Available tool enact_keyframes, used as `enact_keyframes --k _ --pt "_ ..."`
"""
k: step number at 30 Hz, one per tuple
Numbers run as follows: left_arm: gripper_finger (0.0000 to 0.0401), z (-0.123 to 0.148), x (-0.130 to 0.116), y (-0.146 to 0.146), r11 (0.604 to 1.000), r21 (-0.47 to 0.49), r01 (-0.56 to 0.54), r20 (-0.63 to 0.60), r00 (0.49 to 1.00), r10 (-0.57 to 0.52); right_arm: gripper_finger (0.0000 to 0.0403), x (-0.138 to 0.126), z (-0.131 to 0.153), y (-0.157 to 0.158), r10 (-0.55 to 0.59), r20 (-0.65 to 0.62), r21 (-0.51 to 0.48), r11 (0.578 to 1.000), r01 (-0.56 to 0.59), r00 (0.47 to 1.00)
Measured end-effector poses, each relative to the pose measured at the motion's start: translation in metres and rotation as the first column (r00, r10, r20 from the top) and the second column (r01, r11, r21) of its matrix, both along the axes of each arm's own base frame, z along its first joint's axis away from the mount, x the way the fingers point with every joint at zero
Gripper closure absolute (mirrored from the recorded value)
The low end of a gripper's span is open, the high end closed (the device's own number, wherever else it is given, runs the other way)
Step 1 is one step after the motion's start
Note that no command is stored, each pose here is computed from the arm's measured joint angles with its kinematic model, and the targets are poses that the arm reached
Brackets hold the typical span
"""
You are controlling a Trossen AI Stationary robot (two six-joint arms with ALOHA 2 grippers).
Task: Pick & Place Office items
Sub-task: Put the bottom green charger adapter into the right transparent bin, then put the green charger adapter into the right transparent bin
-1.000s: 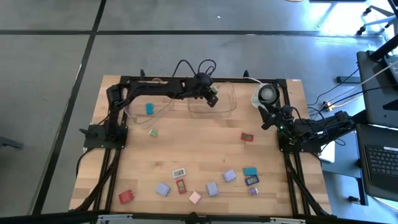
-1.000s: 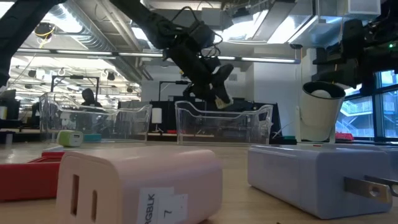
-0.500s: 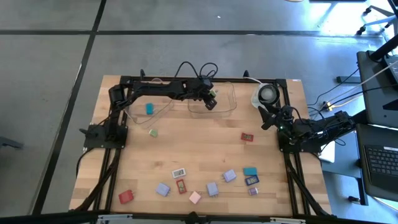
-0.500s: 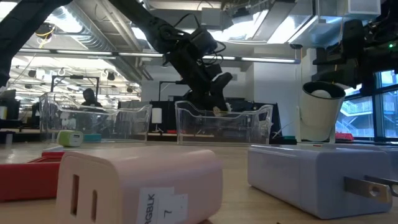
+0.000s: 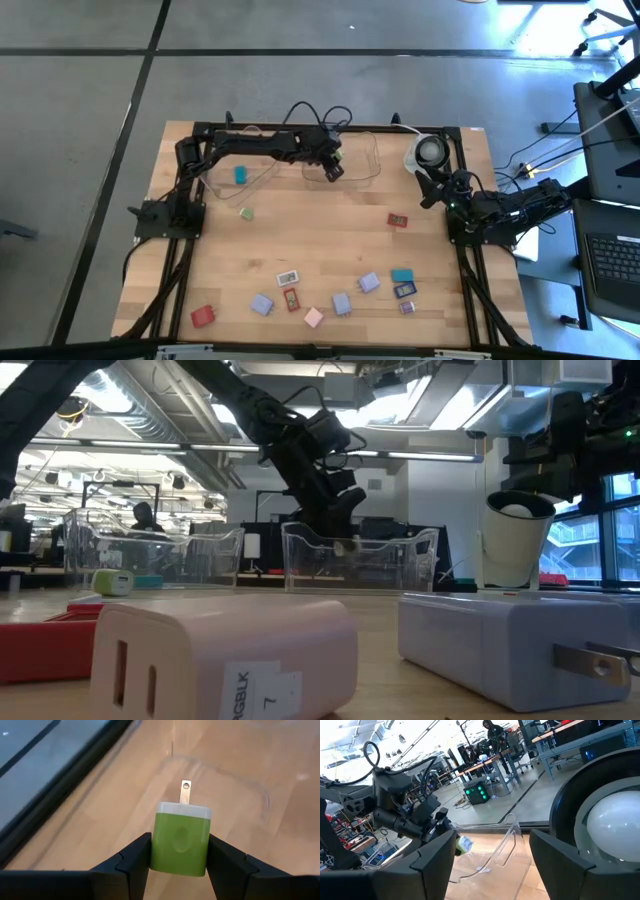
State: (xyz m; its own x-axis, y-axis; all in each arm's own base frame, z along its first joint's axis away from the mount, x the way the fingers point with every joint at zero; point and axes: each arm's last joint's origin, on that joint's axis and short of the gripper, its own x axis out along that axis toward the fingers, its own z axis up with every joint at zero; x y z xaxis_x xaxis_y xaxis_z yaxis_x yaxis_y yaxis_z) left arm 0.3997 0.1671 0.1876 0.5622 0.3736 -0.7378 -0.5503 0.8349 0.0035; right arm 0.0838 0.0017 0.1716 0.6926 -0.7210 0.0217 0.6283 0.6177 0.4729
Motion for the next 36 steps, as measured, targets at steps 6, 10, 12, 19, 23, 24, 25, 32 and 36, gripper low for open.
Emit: enact_keyframes --k 6,10,12,19,23,24,25,32,36 --pt "0.0221 -0.001 0.0 -0.004 1.0 -0.006 0.006 -0.018 1.0 -0.006 0.0145 0.0 0.0 0.0 0.0 0.0 0.0 1.0 0.0 1.0" --pt "0.0202 -0.001 0.002 -0.006 1.0 -0.007 0.017 -0.009 1.0 -0.017 0.0145 0.0 0.0 0.0 0.0 0.0 0.0 1.0 0.0 1.0" --pt "0.0191 0.0 0.002 -0.007 1.0 -0.008 0.02 -0.008 1.0 -0.02 0.0145 0.0 0.0 0.0 0.0 0.0 0.0 1.0 0.0 1.0" --pt "0.0176 0.034 0.006 -0.015 0.998 0.027 0.053 0.019 0.998 -0.054 0.0145 0.0 0.0 0.0 0.0 -0.002 -0.001 1.0 0.0 1.0" --pt "0.0179 0.069 0.004 -0.028 0.994 0.037 0.102 0.019 0.994 -0.103 0.0145 0.0 -0.002 0.0 0.001 -0.02 -0.007 1.0 -0.001 1.0" --pt "0.0181 0.078 0.001 -0.033 0.991 0.036 0.13 0.005 0.991 -0.131 0.0145 0.0 -0.002 0.0 0.0 -0.023 -0.008 1.0 -0.001 1.0" --pt "0.0182 0.086 -0.003 -0.038 0.986 0.034 0.165 -0.022 0.986 -0.165 0.0145 0.0 -0.002 0.0 0.001 -0.021 -0.008 1.0 -0.001 1.0" --pt "0.0191 0.121 -0.054 -0.08 0.917 -0.08 0.391 -0.292 0.871 -0.396 0.0145 0.0 -0.002 0.0 0.006 -0.021 -0.008 1.0 -0.006 1.0" --pt "0.0196 0.132 -0.079 -0.104 0.883 -0.187 0.43 -0.372 0.801 -0.469 0.0145 0.0 -0.002 0.0 0.008 -0.021 -0.008 1.0 -0.009 1.0"
